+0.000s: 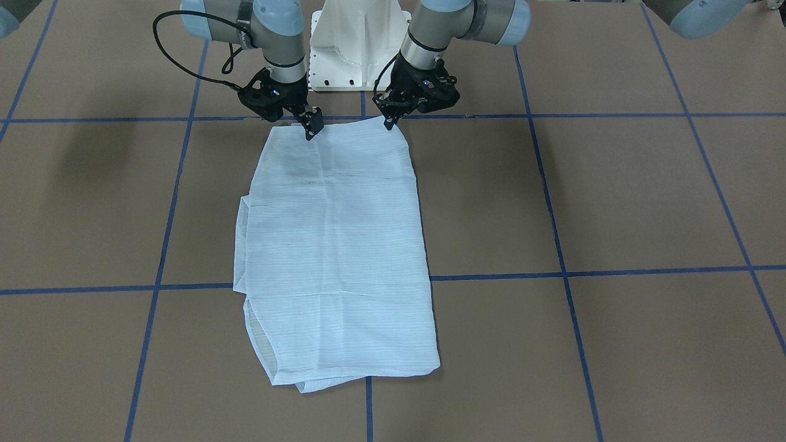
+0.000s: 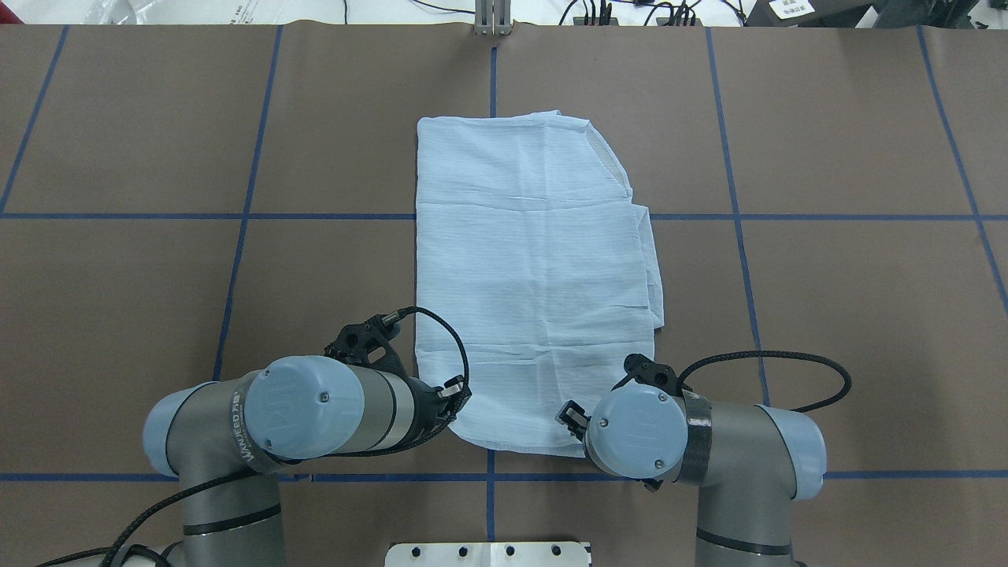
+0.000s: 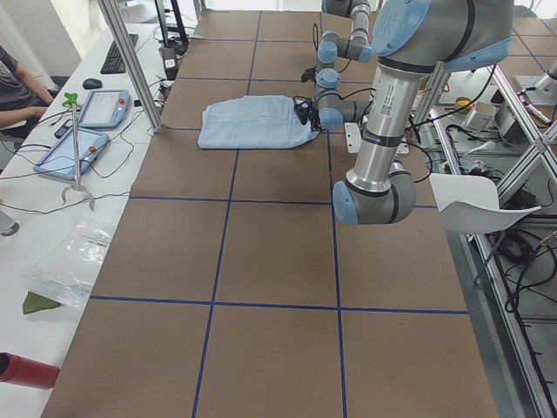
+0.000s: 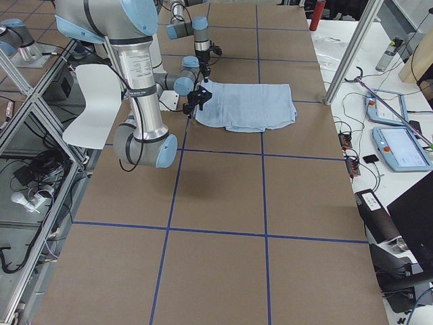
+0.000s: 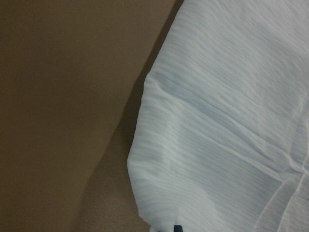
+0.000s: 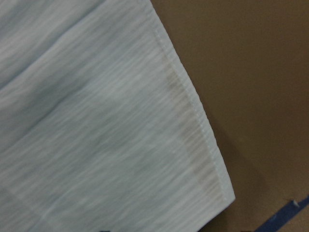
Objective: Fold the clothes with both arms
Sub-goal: 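Grasp both near corners of the shirt with the left and right grippers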
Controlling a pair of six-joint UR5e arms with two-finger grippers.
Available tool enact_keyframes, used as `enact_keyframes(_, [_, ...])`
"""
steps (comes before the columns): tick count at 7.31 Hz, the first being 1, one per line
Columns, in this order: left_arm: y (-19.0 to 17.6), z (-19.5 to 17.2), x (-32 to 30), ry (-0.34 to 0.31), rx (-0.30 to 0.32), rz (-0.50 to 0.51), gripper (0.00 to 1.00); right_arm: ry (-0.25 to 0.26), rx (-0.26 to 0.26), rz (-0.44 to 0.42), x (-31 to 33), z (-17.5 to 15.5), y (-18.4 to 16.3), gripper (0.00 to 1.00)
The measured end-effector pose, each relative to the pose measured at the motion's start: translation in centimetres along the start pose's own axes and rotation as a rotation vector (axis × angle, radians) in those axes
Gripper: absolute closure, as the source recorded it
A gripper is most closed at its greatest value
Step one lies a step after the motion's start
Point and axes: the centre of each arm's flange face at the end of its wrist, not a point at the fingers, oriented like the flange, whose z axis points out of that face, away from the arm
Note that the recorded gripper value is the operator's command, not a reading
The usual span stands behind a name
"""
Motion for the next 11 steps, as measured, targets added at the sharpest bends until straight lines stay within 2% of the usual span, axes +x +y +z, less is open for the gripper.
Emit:
enact_keyframes(2, [0.0,0.0,0.0,0.000,0.002,0.000,1.00,0.001,-0.002,-0.002,0.0,-0.1,0.0,0.47])
enact_keyframes(3, [0.0,0.0,0.0,0.000,0.002,0.000,1.00,0.002,-0.003,-0.002,0.0,-0.1,0.1,0.38])
enact_keyframes(5, [0.0,0.1,0.0,0.000,0.003,0.000,1.00,0.004,-0.006,-0.004,0.0,-0.1,0.1,0.35])
enact_keyframes(8, [0.0,0.0,0.0,0.000,0.003,0.000,1.00,-0.003,-0.010,-0.003,-0.1,-0.7,-0.1,0.24])
enact_keyframes(9, [0.0,0.1,0.0,0.000,0.003,0.000,1.00,-0.001,-0.008,-0.002,-0.1,-1.1,-0.1,0.15])
enact_keyframes(10, [0.0,0.1,0.0,0.000,0.003,0.000,1.00,-0.004,-0.008,-0.001,-0.1,-1.5,-0.2,0.01])
enact_keyframes(11, [0.0,0.1,0.0,0.000,0.004,0.000,1.00,-0.006,-0.009,-0.001,-0.1,-1.8,-0.2,0.00])
